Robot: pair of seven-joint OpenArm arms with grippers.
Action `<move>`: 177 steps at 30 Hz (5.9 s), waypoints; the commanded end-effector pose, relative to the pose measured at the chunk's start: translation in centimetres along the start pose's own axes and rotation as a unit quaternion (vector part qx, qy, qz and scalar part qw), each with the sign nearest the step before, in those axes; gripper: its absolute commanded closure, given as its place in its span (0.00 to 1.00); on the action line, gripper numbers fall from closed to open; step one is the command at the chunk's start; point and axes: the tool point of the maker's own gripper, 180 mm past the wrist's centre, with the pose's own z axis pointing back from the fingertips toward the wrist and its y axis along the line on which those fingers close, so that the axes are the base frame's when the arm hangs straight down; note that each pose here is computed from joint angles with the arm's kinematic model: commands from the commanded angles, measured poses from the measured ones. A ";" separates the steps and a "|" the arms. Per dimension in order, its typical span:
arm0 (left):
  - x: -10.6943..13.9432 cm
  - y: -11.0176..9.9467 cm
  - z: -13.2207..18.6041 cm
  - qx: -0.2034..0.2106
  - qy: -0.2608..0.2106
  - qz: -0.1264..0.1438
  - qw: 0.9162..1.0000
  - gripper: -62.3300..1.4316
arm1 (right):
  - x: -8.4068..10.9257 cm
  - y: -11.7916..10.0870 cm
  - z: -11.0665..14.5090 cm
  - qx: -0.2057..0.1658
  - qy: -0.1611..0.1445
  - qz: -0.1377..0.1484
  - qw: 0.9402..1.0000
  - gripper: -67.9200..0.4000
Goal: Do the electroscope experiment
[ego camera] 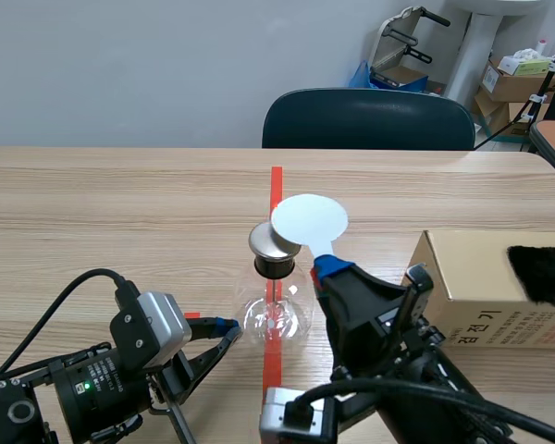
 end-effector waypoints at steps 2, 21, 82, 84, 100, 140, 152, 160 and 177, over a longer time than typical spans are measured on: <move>1.1 0.1 -0.5 0.001 -0.020 0.000 1.000 0.93 | 0.5 -0.5 0.0 -0.008 -0.021 0.007 1.000 0.97; 1.1 0.1 -0.5 0.001 -0.020 0.000 1.000 0.93 | 2.5 -0.4 0.2 -0.008 -0.076 0.008 0.997 0.97; 1.1 0.1 -0.5 0.001 -0.020 0.000 1.000 0.93 | -7.9 -0.6 1.7 -0.010 0.217 0.005 0.976 0.97; 1.1 0.1 -0.5 0.001 -0.020 0.000 1.000 0.93 | -7.9 -0.6 1.7 -0.010 0.217 0.005 0.976 0.97; 1.1 0.1 -0.5 0.001 -0.019 0.001 1.000 0.93 | -7.9 -0.6 1.7 -0.010 0.217 0.005 0.976 0.97; 1.5 1.4 3.6 -0.014 -0.021 0.011 1.000 0.48 | -10.9 -1.9 8.1 -0.032 0.173 -0.001 0.984 0.97; 6.8 -3.1 8.9 -0.100 -0.061 0.038 0.992 0.35 | -11.3 0.9 9.2 -0.001 0.179 -0.002 0.984 0.97; 8.7 -3.7 9.9 -0.108 -0.068 0.068 0.989 0.35 | -11.5 3.5 9.4 0.039 0.193 0.013 0.980 0.97; 9.4 -2.6 10.1 -0.097 -0.054 0.052 0.992 0.27 | -12.3 5.3 9.8 0.068 0.216 0.027 0.974 0.97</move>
